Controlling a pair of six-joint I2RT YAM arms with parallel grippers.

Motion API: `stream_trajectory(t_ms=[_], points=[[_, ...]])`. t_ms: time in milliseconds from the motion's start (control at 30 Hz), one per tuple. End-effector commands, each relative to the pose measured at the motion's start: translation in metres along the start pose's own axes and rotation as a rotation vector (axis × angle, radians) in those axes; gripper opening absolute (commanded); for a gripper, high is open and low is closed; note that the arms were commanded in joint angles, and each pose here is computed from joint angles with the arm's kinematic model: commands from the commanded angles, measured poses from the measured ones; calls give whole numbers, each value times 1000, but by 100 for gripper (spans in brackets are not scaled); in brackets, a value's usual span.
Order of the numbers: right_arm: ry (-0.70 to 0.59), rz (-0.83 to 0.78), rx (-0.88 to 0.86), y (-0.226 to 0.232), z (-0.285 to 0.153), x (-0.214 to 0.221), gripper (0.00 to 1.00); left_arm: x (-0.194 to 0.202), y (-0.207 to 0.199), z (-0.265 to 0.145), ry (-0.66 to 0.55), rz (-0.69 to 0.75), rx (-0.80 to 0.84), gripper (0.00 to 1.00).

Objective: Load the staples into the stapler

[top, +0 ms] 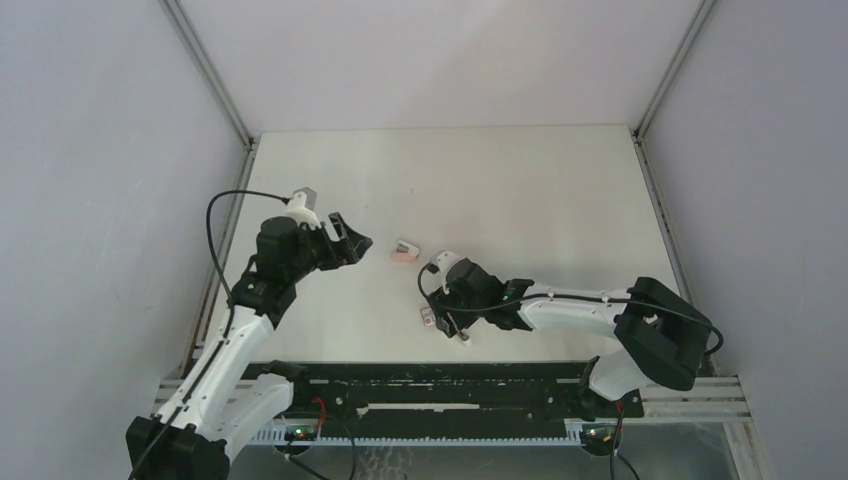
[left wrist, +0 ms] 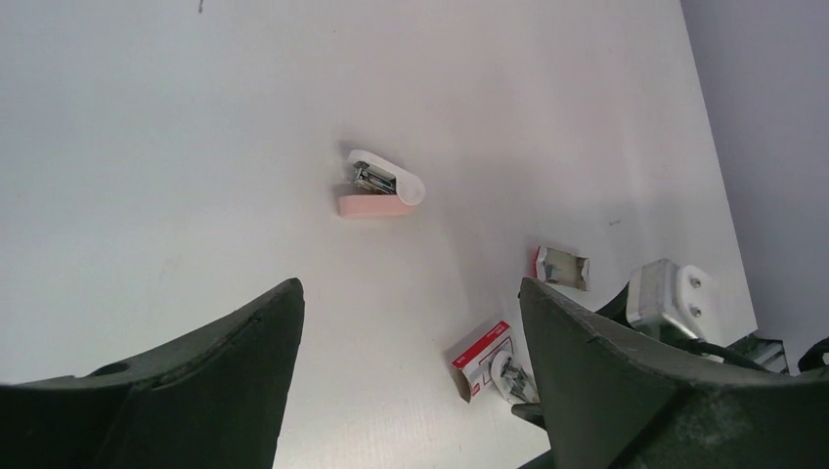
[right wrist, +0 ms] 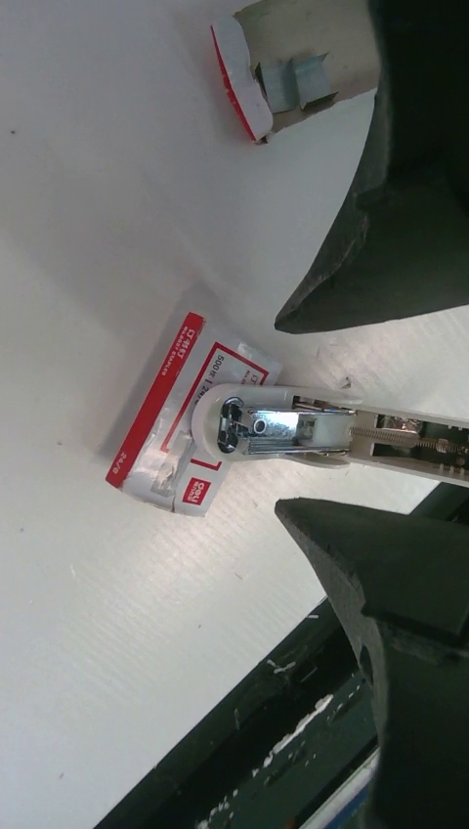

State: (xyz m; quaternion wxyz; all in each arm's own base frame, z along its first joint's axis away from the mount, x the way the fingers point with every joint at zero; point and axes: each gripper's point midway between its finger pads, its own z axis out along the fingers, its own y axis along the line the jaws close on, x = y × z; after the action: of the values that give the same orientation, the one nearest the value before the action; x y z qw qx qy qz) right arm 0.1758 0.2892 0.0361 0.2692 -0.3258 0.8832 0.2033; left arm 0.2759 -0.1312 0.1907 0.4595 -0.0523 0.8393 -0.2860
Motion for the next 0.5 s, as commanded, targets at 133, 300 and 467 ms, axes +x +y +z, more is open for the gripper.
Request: stream_trajectory(t_ms=[133,300,467], points=[[22,-84,72,4,12,-9,53,-23,-11,-11,0,81,27,85],[51,-121,112,5,15,-4,38,-25,-8,-13,2,96,6,85],[50,-127,131,2,2,-6,18,-30,-3,-18,-8,126,-31,85]])
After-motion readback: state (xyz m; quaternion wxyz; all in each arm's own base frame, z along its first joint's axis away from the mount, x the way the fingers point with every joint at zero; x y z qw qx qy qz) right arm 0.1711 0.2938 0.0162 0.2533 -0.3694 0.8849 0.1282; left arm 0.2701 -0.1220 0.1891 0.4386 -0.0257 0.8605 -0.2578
